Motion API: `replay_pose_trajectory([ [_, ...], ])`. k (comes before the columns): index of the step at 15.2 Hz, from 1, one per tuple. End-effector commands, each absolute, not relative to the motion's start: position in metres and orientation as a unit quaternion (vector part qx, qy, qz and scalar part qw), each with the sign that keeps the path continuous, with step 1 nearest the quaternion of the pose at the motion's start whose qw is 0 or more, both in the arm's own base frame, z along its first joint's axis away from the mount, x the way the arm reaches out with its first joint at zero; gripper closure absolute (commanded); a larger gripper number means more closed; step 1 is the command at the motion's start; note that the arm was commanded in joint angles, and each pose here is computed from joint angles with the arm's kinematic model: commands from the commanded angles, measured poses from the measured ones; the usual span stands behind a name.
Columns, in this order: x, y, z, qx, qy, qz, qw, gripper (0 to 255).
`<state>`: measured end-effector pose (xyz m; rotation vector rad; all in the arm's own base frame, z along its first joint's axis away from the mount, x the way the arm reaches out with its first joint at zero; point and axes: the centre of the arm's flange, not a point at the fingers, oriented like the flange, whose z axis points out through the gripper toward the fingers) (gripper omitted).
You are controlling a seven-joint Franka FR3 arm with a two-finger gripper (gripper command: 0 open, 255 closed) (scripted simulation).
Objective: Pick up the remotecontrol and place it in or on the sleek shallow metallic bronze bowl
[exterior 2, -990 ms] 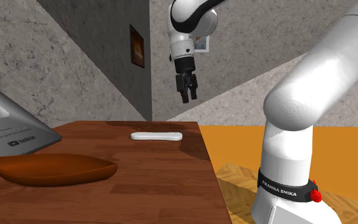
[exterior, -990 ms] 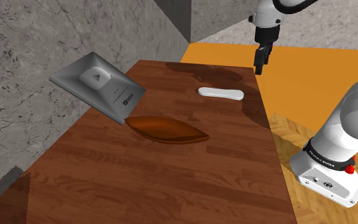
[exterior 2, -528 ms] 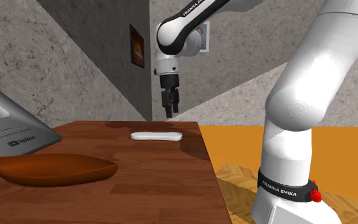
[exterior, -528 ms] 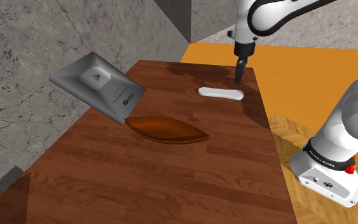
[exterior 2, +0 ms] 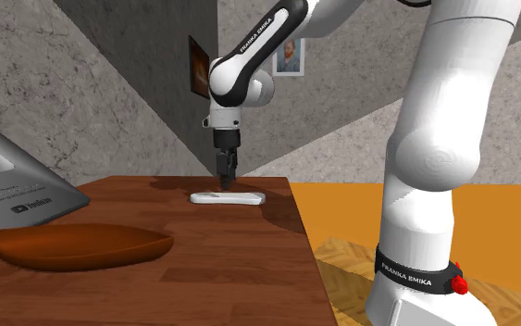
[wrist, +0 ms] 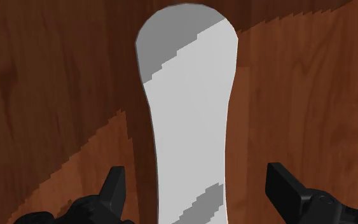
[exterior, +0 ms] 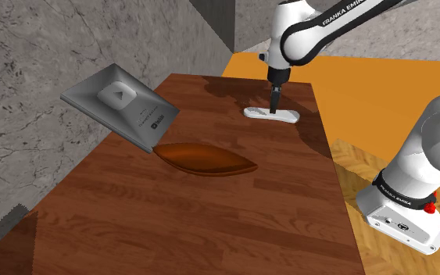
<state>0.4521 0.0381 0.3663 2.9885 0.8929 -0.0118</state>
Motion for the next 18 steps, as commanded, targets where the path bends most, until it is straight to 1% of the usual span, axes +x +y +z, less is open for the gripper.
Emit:
replay_pose_trajectory([
  [1, 0.454, 0.039, 0.355, 0.957, 0.289, -0.002, 0.011, 0],
  [6, 0.454, 0.038, 0.330, 0.957, 0.289, -0.002, 0.011, 0],
  [13, 0.454, 0.038, 0.330, 0.957, 0.289, -0.002, 0.011, 0],
  [14, 0.454, 0.038, 0.330, 0.957, 0.289, -0.002, 0.011, 255],
  [18, 0.454, 0.038, 0.330, 0.957, 0.289, -0.002, 0.011, 255],
])
